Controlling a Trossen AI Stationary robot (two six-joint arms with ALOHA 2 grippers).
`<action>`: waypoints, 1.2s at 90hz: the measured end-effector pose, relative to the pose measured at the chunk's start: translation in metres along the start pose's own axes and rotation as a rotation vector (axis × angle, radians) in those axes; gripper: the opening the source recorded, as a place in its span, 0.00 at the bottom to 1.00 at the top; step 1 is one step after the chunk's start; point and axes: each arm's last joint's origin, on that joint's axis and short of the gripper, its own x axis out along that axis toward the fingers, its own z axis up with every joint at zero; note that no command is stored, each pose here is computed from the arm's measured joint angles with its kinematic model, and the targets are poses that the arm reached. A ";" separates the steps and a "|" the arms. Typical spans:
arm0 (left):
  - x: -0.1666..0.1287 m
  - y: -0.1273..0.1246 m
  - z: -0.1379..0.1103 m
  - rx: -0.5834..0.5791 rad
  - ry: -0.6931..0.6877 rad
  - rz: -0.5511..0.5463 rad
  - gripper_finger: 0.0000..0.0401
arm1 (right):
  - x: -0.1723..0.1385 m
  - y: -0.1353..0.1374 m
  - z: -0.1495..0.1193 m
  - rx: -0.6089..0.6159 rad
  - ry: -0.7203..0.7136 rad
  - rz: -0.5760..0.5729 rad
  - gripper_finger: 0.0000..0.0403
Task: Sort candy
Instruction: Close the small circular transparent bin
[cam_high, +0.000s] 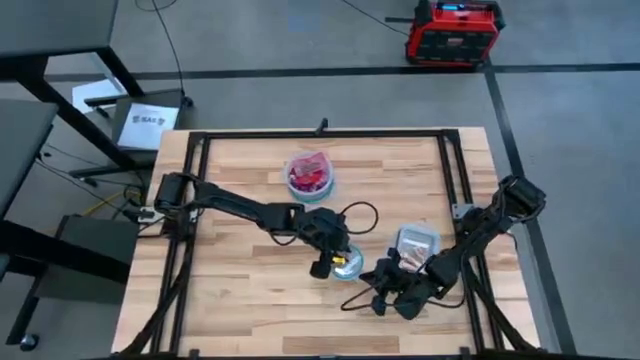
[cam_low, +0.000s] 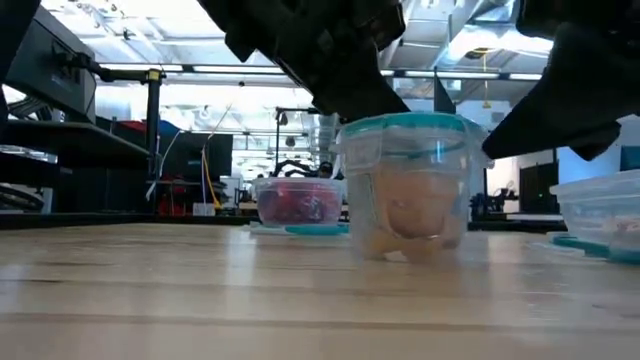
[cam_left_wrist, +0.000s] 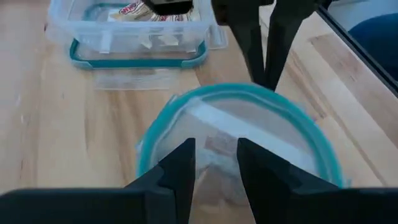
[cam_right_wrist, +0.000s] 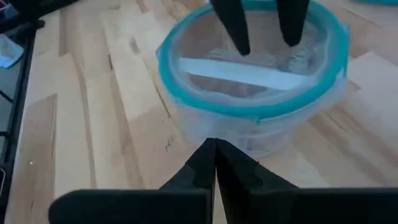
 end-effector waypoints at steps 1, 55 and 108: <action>0.000 0.000 0.000 0.000 0.001 -0.001 0.27 | 0.000 0.000 0.000 0.001 -0.001 -0.001 0.00; 0.036 -0.006 -0.026 -0.029 0.004 -0.029 0.27 | 0.017 -0.017 0.016 0.020 -0.048 -0.118 0.00; 0.008 -0.006 0.000 -0.045 -0.056 -0.062 0.27 | 0.010 -0.005 0.013 -0.089 0.157 0.135 0.00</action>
